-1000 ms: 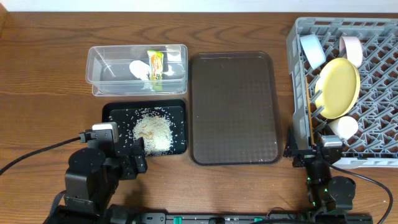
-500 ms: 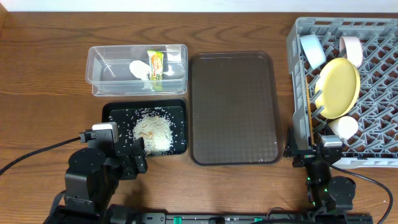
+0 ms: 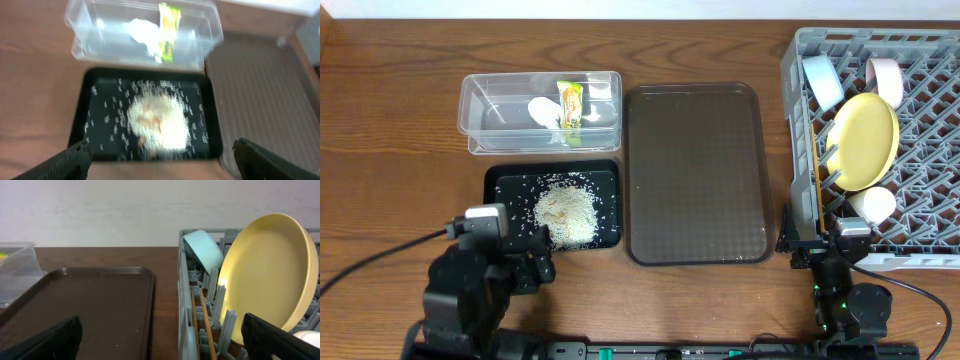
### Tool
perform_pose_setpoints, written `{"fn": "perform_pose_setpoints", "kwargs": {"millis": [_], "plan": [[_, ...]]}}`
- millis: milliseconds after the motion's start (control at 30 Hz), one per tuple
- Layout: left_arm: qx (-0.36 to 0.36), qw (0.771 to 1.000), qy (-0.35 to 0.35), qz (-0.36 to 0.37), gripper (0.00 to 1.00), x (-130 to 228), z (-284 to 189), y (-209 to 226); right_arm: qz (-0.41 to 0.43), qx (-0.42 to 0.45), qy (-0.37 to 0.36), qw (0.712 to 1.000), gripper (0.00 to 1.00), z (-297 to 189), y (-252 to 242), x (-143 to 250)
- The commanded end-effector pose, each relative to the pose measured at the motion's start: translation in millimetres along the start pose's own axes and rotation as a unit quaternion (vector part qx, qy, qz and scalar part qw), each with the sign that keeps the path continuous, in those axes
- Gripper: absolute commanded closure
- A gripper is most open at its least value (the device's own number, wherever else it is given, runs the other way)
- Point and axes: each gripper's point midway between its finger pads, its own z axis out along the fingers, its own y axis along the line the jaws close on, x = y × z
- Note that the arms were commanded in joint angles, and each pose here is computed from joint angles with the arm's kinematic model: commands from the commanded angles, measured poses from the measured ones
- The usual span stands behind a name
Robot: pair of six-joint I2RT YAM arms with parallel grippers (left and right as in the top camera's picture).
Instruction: Sort waste into correct bins and load items into the dishwasher rack
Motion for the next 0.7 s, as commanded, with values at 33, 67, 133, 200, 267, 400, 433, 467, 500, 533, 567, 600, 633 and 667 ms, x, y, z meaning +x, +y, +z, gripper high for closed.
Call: {"fn": "perform_pose_setpoints", "kwargs": {"millis": [33,67,133,200,267,400,433,467,500,533,567,600,633,667], "plan": [[-0.019,0.999,-0.041,-0.002,0.07,20,23,17,-0.005,-0.001,0.000,1.000,0.01,0,1,1],[-0.019,0.998,-0.055,-0.005,0.07,21,28,18,-0.005,-0.001,0.000,1.000,0.01,0,1,1],[-0.013,0.995,-0.095,-0.009,0.08,22,40,20,-0.005,-0.001,0.000,1.000,0.01,0,1,1],[-0.005,0.991,-0.137,-0.011,0.07,21,49,21,-0.005,-0.001,0.000,1.000,0.01,0,1,1],[0.001,0.984,-0.176,-0.013,0.07,17,55,22,-0.005,-0.001,0.000,1.000,0.02,0,1,1],[0.012,0.971,-0.240,0.008,0.07,9,66,20,-0.005,-0.001,0.000,1.000,0.01,0,1,1],[0.017,0.968,-0.251,0.023,0.07,7,68,18,-0.005,-0.001,0.000,1.000,0.01,0,1,1],[0.022,0.964,-0.261,0.038,0.07,7,71,15,-0.005,-0.001,0.000,1.000,0.01,0,1,1],[0.024,0.961,-0.271,0.053,0.07,6,72,13,-0.005,-0.001,0.000,1.000,0.01,0,1,1],[0.026,0.957,-0.281,0.071,0.07,5,74,11,-0.005,-0.001,0.000,1.000,0.01,0,1,1],[0.025,0.954,-0.288,0.083,0.07,6,76,11,-0.005,-0.001,0.000,1.000,0.01,0,1,1],[0.023,0.953,-0.290,0.088,0.07,8,79,12,-0.005,-0.001,0.000,1.000,0.01,0,1,1],[0.020,0.957,-0.276,0.089,0.07,14,83,13,-0.005,-0.001,0.000,1.000,0.01,0,1,1],[0.017,0.959,-0.268,0.092,0.07,17,85,14,-0.005,-0.001,0.000,1.000,0.01,0,1,1]]}}
